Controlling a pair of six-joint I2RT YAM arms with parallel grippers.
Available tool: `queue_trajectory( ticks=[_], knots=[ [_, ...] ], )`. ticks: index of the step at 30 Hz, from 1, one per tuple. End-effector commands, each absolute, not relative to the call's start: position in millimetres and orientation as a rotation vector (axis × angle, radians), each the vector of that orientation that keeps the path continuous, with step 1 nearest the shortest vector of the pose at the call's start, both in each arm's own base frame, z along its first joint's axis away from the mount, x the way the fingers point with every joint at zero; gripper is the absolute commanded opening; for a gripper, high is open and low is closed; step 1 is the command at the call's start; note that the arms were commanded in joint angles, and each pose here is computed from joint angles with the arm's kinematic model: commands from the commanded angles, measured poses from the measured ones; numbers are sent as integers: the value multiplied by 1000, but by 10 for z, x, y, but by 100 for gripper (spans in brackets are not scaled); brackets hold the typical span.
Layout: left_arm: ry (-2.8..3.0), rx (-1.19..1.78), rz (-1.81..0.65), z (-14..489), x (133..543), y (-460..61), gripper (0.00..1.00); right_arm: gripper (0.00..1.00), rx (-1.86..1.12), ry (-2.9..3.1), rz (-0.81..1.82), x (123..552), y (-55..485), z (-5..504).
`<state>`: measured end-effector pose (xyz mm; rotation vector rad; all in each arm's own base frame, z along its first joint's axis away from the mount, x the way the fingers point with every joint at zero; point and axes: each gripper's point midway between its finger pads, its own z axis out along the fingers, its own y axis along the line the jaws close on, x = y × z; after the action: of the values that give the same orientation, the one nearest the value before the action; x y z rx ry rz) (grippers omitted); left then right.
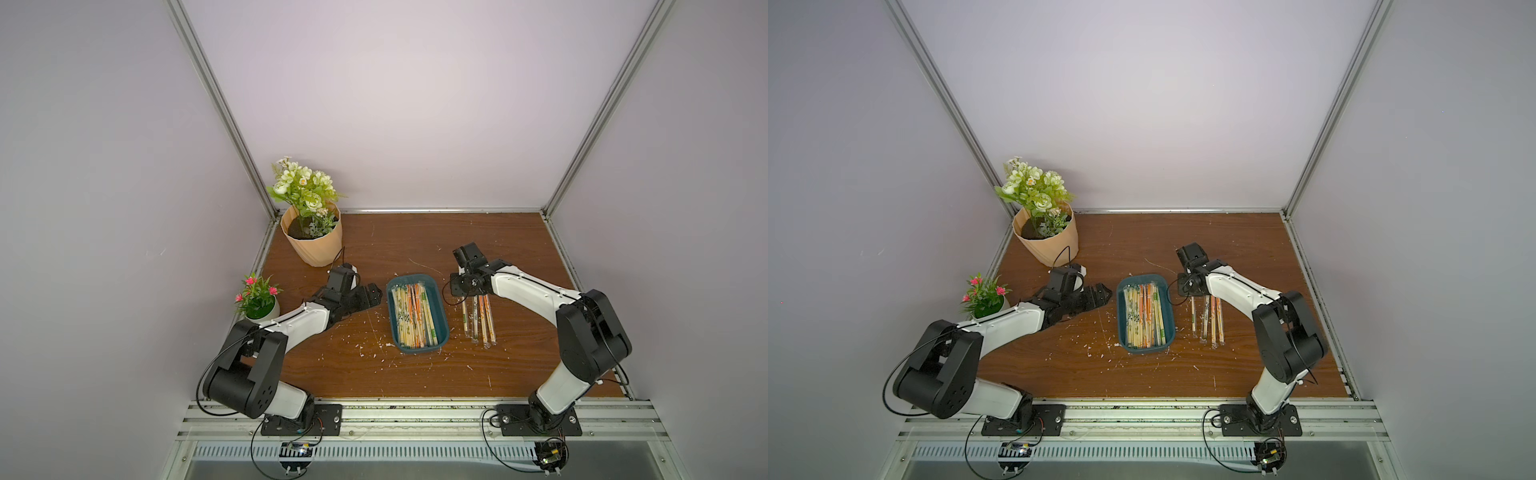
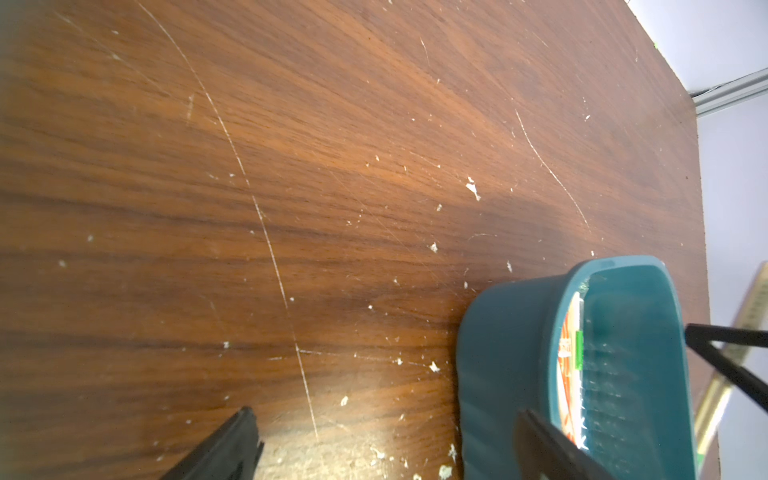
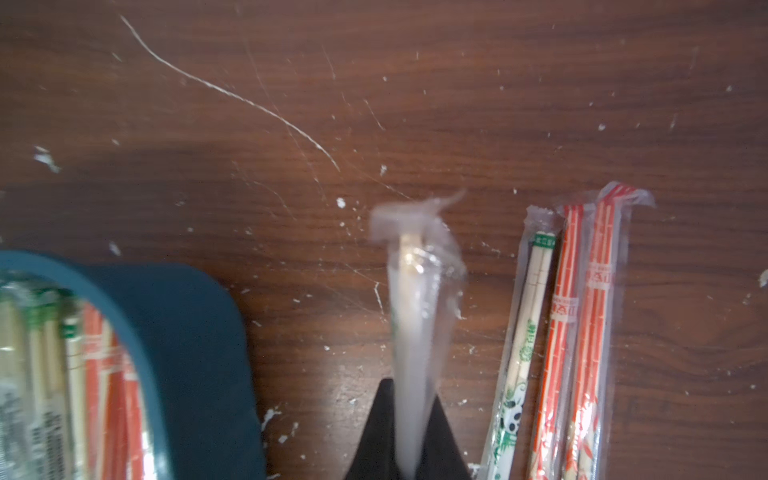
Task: Take the paired disposable chopsticks out of the storage box
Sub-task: Place the paired disposable chopsticks at the center of the board.
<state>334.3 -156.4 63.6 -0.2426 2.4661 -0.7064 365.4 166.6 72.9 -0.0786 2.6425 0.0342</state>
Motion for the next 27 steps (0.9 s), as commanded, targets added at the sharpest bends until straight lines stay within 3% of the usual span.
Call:
queue_trajectory(
  ticks=[1,7,12,15,27],
  knots=[
    [2452,-231,-715,727,3409,-1567,98,2,-67,2650,-20,3656,1565,647],
    [2454,-232,-717,724,3401,-1569,98,5,-32,2669,-51,3673,1459,496],
    [2453,-234,-718,715,3392,-1567,98,24,-14,2662,-61,3708,1404,497],
    [2454,-235,-718,711,3390,-1566,98,28,-4,2652,-63,3734,1378,549],
    [2457,-240,-707,685,3375,-1548,98,32,6,2573,172,3707,1592,1099]
  ],
)
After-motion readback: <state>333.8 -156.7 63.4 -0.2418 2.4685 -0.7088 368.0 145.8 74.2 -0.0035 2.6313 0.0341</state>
